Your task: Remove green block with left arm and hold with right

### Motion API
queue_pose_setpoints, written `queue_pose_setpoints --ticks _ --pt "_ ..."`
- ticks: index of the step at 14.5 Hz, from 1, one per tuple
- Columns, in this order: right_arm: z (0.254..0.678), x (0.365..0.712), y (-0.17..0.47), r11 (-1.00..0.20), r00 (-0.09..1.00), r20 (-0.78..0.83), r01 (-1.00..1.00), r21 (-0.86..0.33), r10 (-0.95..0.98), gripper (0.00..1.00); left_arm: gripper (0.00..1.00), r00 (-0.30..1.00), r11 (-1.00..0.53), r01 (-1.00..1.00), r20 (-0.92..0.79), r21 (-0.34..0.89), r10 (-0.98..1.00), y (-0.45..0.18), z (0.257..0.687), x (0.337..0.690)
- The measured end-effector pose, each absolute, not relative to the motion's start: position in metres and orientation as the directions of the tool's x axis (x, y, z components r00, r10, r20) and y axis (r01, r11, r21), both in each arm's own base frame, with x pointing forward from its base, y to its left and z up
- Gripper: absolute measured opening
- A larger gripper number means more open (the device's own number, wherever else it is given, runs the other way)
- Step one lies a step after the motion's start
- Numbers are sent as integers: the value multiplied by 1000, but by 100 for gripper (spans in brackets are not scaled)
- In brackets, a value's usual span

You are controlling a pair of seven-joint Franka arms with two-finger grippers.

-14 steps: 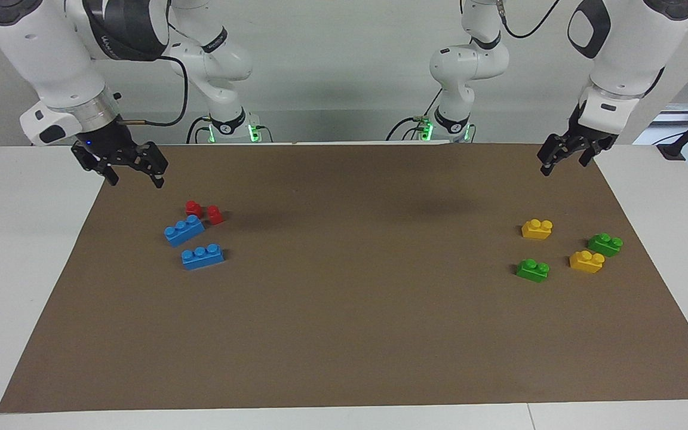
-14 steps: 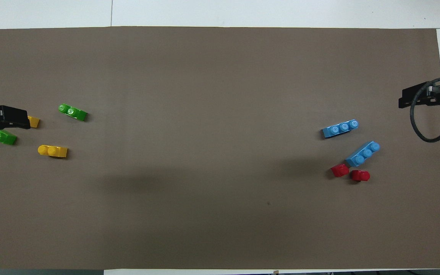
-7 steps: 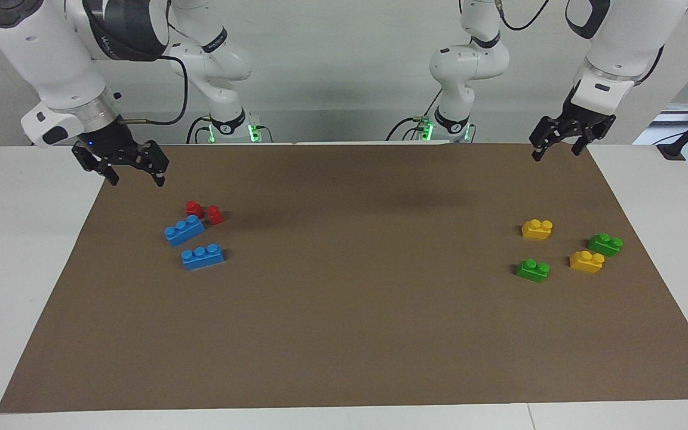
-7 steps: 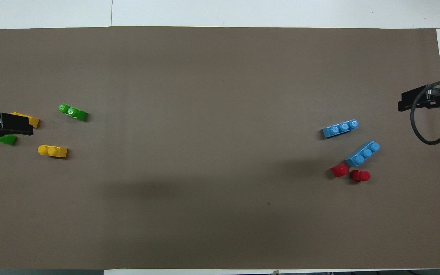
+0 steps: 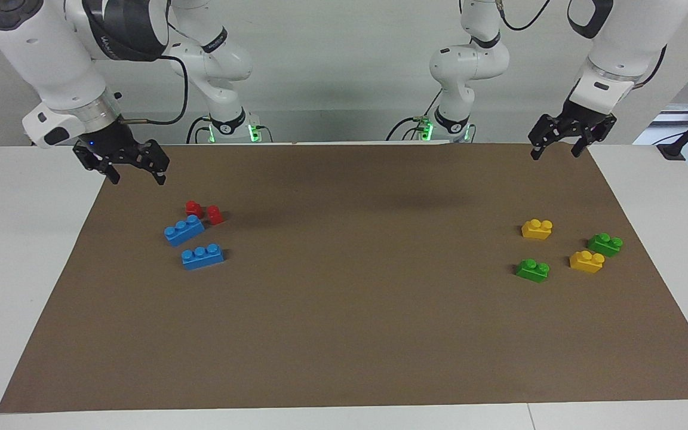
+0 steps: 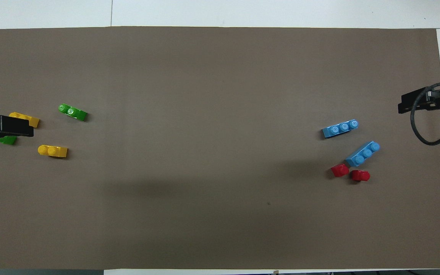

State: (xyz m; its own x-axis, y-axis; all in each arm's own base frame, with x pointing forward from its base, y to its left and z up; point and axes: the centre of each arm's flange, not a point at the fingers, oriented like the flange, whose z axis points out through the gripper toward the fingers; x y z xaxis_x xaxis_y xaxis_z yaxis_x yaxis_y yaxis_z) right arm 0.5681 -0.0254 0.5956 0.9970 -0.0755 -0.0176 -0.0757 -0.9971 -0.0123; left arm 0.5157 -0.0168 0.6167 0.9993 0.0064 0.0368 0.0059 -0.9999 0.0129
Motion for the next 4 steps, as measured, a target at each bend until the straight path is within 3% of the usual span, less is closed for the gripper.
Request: queue_pose_setpoints --ticks 4 --pt "596 568 -24 -997 997 -18 -70 -12 -70 100 100 1000 -1000 2 28 13 2 -18 613 515"
